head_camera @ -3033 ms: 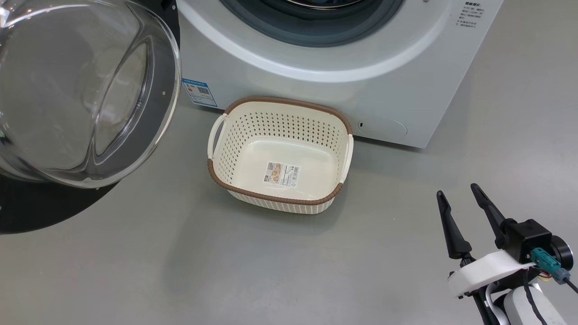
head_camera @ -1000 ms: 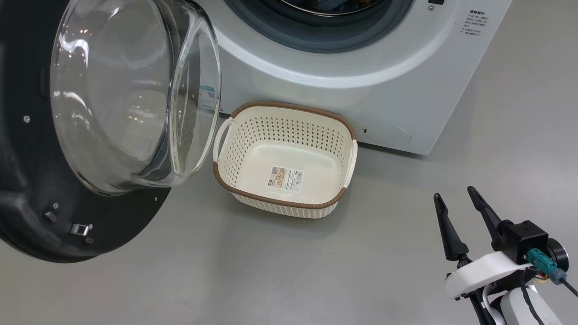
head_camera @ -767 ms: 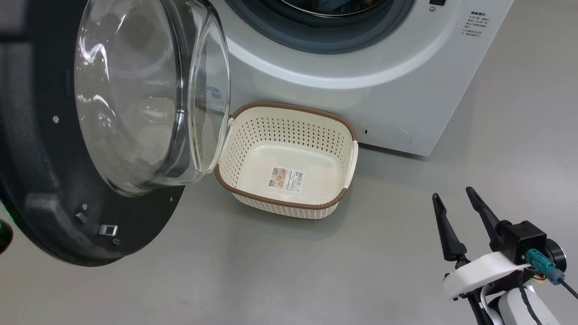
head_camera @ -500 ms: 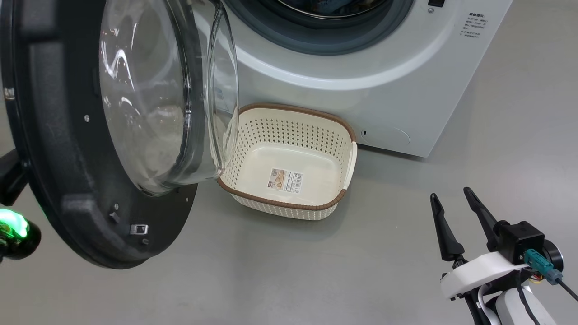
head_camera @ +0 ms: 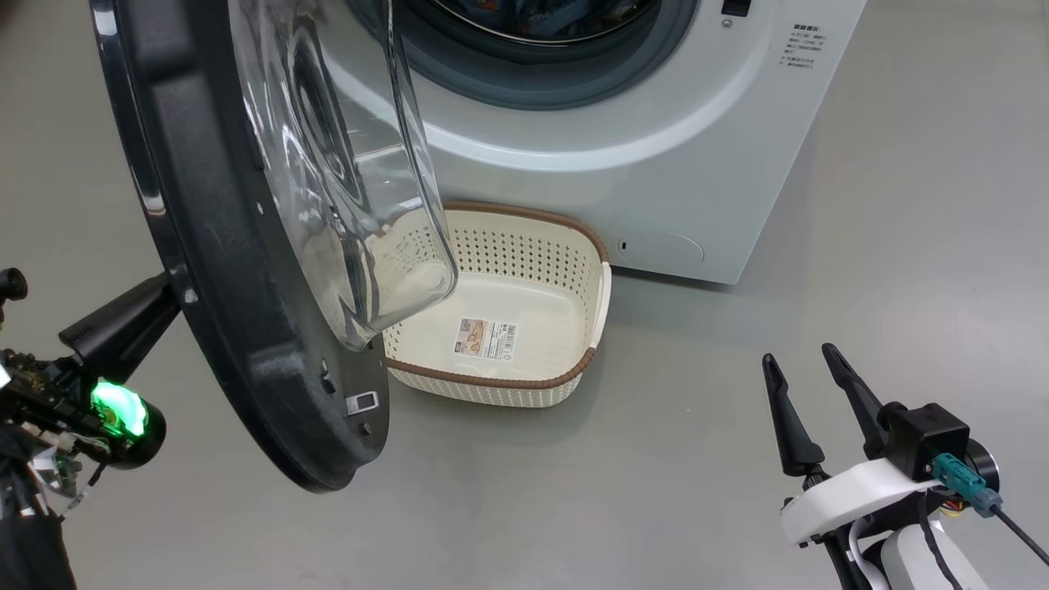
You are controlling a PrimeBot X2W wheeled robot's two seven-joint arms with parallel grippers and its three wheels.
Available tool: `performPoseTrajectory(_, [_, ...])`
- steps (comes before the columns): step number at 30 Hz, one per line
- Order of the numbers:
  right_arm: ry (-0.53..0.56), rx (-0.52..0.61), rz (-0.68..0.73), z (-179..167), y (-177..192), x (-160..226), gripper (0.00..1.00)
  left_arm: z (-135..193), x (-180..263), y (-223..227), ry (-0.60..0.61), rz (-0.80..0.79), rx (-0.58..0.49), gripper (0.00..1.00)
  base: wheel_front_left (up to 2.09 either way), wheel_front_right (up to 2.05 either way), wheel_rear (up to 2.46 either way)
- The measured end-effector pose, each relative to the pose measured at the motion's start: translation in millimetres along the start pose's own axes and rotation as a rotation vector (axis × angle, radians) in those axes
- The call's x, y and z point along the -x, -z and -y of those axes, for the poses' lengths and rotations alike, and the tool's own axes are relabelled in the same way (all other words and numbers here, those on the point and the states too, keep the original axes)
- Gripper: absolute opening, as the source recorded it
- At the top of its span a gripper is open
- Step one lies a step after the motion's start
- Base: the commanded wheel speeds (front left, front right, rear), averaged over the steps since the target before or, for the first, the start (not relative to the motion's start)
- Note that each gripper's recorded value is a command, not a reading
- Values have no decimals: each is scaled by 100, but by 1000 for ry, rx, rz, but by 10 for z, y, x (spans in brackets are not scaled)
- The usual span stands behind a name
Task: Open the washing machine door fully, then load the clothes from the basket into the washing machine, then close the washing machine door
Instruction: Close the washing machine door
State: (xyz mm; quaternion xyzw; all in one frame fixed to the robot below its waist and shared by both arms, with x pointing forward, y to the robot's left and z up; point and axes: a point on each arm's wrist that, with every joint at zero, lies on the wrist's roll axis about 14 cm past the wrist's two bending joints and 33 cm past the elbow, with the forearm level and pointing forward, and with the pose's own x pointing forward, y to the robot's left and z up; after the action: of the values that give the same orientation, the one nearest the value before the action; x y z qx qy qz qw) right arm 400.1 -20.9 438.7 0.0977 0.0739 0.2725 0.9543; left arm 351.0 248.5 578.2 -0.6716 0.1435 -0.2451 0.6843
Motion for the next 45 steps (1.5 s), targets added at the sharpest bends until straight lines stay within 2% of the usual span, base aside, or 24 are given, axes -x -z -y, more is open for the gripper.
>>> performPoseTrajectory(15, [97,2,21,231,-75,232,100,35,-546,317,96,-84,10,0,0,0,0])
performPoseTrajectory(24, [161,3,29,393,-100,378,100,-34,-849,422,85,-113,-10,0,0,0,0])
performPoseTrajectory(33, [227,-6,37,562,-110,484,100,36,-1257,483,139,-139,-5,0,0,0,0])
performPoseTrajectory(45, [321,-18,39,819,-98,611,100,-121,-1786,543,122,-144,-7,0,0,0,0])
